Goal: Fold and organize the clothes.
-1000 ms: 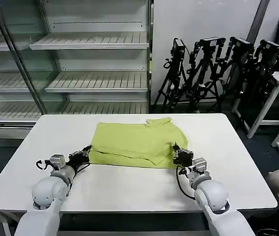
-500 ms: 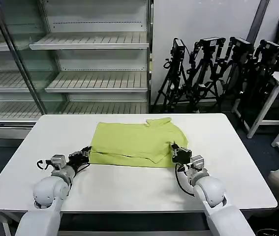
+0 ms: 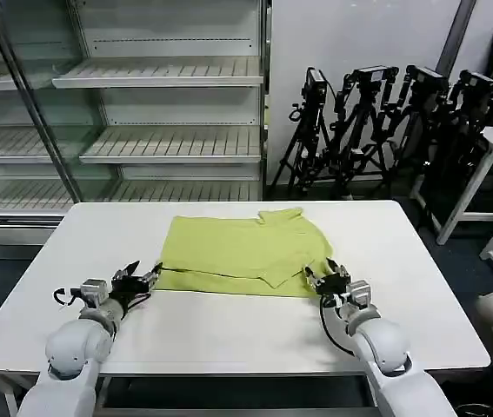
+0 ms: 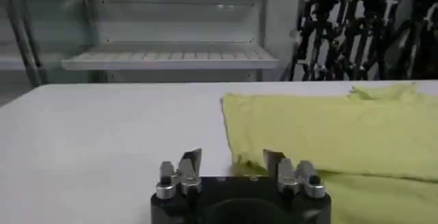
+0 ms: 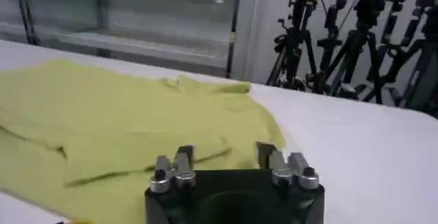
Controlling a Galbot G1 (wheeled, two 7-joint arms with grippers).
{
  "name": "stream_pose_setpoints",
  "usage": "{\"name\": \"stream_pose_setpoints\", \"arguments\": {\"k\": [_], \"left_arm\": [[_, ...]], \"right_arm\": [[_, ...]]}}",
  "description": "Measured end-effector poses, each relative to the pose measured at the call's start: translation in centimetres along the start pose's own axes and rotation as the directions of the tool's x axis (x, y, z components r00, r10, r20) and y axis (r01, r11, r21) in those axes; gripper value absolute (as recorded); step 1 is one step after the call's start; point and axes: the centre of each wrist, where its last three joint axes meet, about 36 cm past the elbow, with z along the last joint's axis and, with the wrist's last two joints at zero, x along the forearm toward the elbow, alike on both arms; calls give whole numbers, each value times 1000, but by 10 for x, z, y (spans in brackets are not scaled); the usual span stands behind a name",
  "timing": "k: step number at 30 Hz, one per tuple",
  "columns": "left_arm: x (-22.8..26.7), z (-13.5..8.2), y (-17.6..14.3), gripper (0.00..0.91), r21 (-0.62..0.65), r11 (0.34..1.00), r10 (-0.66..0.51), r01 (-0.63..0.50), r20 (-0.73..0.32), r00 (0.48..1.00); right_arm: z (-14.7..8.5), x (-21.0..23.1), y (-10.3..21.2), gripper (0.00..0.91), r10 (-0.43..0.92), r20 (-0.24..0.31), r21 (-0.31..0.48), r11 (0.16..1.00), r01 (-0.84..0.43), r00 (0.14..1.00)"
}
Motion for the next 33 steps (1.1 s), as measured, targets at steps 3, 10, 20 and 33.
{"name": "stream_pose_setpoints", "arguments": {"k": [3,10,20,33], "left_arm": [[2,3,-3,907,-11,1000,7,-7,-8,1000],[7,13,-6,20,-50,999,15,-18,-45,999],[6,17,-8,20,-65,998,21,-25,-59,998],[10,22,-9,20,-75,997,28,-33,-69,997]], "right_arm": [[1,12,2,907,7,-15,2,1000,-7,1000],[6,27,5,0,13,-49,-12,1000,-14,999],[9,33,7,0,16,-72,-26,999,-18,997],[10,44,5,0,11,-88,-29,999,-13,996]]}}
